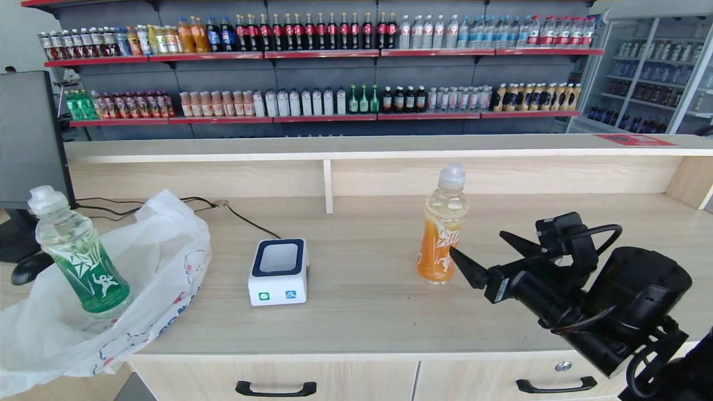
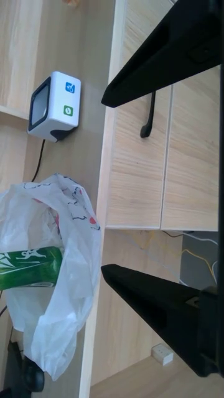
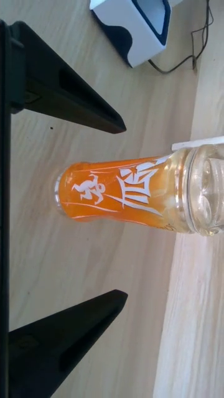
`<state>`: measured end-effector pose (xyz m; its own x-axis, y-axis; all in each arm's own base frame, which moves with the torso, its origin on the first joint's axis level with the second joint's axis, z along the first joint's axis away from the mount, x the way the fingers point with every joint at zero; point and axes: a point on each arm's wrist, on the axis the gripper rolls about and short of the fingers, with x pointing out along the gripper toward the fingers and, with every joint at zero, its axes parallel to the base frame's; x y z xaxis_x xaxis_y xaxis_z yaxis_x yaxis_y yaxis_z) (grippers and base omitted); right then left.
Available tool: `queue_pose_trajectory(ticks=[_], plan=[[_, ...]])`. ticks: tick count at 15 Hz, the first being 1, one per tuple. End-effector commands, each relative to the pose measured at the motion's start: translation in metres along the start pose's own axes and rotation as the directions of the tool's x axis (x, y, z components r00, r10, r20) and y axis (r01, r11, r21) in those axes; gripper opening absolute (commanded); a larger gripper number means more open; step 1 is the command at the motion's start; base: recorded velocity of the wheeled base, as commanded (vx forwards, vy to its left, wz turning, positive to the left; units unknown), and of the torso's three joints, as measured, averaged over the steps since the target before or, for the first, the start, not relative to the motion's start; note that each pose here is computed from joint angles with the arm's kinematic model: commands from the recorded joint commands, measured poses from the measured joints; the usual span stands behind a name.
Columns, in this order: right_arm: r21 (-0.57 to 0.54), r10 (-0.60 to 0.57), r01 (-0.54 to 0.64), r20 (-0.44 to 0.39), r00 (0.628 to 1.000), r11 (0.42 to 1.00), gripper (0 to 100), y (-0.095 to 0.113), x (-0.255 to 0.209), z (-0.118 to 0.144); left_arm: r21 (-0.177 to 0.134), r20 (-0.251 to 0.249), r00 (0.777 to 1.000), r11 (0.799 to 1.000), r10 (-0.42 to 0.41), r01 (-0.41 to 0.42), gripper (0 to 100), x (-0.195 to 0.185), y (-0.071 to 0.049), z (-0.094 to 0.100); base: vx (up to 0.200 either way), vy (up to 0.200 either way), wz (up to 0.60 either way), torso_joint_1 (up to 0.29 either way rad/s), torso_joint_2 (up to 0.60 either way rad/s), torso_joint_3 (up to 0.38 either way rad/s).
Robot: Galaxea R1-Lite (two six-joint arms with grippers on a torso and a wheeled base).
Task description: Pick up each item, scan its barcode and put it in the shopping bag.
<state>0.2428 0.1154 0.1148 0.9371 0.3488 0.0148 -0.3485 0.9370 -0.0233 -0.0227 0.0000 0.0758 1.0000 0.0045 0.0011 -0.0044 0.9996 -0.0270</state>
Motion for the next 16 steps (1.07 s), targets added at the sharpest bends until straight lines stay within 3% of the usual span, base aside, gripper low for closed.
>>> queue_pose_trajectory(ticks=[1, 16], plan=[[-0.001, -0.002, 0.002, -0.01, 1.0, 1.0, 100, 0.0, 0.006, -0.005, -0.001, 0.0, 1.0, 1.0, 0.0, 0.0, 100, 0.0, 0.0, 0.0, 0.0, 0.0, 0.0, 0.0, 0.0, 0.0], [0.0, -0.016, 0.016, 0.015, 1.0, 1.0, 100, 0.004, 0.06, -0.023, -0.005, -0.001, 1.0, 1.0, 0.002, -0.002, 100, 0.0, 0.0, 0.0, 0.0, 0.0, 0.0, 0.0, 0.0, 0.0]])
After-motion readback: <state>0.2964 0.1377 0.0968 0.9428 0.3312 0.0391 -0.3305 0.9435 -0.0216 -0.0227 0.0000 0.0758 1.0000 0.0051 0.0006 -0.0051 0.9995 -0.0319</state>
